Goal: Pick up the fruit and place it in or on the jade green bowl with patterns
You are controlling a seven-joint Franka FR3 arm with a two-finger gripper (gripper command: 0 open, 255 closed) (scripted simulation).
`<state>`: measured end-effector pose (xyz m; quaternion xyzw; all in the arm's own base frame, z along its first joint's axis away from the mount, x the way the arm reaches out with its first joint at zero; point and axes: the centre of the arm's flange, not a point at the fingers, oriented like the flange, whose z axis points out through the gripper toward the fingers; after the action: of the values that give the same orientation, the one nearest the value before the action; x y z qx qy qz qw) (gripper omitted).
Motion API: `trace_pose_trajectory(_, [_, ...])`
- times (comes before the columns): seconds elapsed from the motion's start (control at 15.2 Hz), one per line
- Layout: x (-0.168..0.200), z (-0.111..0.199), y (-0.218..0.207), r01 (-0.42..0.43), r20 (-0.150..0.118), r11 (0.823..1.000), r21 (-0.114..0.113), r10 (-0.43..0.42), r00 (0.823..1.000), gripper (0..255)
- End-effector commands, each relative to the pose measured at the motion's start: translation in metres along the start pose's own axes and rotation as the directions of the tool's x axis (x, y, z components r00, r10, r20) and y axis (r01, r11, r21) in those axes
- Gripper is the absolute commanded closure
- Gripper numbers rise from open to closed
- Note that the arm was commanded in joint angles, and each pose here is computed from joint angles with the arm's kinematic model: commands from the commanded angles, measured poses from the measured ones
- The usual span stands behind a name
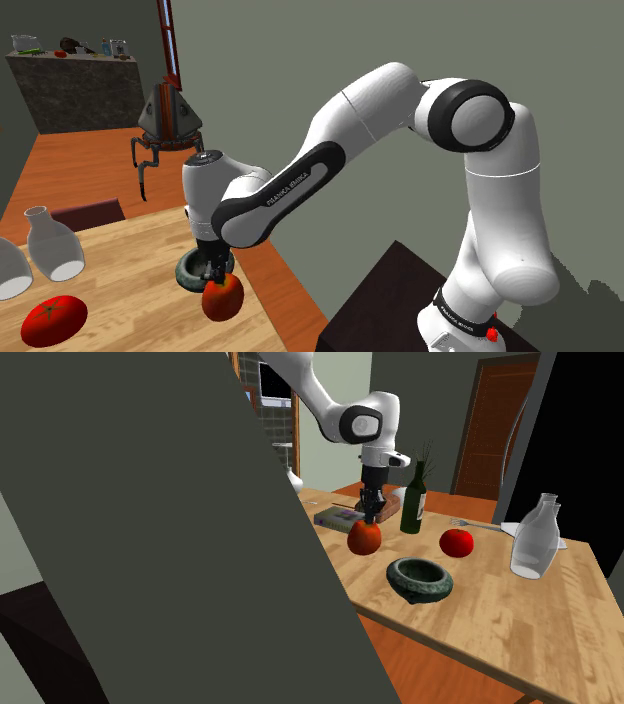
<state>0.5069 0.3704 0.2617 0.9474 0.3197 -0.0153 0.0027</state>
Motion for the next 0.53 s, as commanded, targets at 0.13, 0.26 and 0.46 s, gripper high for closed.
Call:
trace_pose_trajectory(0.13, [-0.001, -0.022, 0.000, 0.000, 0.000, 1.000, 0.000, 0.000, 1.000, 255])
trace_pose_trajectory(0.26, [-0.001, -0.032, 0.000, 0.000, 0.000, 1.000, 0.000, 0.000, 1.000, 255])
trace_pose_trajectory(0.46, [-0.002, -0.048, 0.000, 0.000, 0.000, 1.000, 0.000, 0.000, 1.000, 255])
